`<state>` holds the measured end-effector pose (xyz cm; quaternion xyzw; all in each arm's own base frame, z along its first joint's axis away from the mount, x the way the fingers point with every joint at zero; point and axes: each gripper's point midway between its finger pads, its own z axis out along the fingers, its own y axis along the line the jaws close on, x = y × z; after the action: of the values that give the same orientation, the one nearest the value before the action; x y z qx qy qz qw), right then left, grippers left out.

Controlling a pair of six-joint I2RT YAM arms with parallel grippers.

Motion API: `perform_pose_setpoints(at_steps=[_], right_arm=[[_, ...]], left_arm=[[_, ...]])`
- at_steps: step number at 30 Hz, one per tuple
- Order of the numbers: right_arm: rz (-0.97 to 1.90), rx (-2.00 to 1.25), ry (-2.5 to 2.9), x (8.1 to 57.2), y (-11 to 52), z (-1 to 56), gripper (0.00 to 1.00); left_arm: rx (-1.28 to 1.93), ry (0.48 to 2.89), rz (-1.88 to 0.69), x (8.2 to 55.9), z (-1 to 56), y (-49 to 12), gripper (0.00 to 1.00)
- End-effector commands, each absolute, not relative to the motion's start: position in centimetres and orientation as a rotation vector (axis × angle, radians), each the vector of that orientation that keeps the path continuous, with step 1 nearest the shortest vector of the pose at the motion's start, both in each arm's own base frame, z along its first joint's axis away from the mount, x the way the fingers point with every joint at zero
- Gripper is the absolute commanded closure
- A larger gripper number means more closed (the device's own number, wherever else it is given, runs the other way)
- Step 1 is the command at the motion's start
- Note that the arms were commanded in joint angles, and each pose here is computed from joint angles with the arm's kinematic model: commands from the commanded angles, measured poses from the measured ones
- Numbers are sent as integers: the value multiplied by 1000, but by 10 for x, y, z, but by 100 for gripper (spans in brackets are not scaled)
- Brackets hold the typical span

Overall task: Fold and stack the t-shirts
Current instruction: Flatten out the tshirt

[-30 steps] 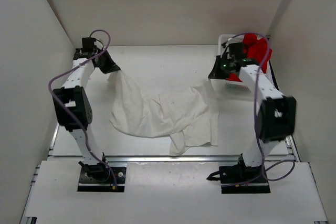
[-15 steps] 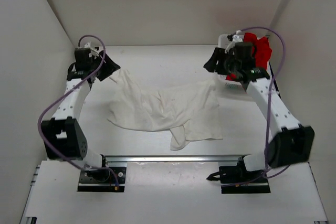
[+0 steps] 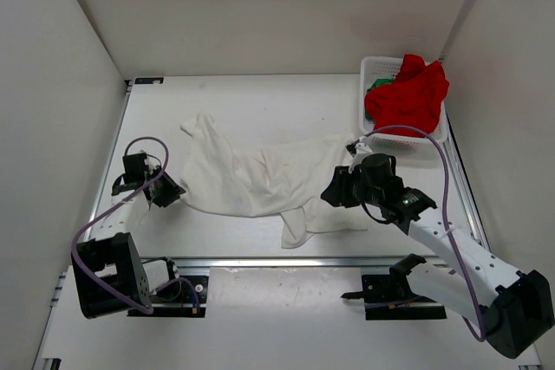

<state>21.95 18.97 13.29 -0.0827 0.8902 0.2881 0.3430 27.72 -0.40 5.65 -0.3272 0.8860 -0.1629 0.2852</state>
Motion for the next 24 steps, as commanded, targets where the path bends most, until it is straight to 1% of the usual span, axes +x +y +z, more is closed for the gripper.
perform_pose_setpoints(at_steps=[1,2,6,12,14,17,24], right_arm=[[790,-207,2245,216,199,140,65],[811,-199,2246,213,200,140,65],[834,-226,2256,206,203,132,64],[841,-228,2243,206,201,133,65],[842,-226,2235,207,199,134,65],[842,-206,2228,208,195,134,65],[827,-178,2256,202,190,126,65]], left_arm=[[-897,2426,-292,261,34,12,62],[-904,2449,-279,256,27,12,62],[-927,2445,-193,251,17,18,52],[-955,2452,-142,258,7,21,53],[-966,2450,-147,261,4,21,55],[-972,2441,-161,262,1,19,62],[-984,2395,-216,270,2,12,73]])
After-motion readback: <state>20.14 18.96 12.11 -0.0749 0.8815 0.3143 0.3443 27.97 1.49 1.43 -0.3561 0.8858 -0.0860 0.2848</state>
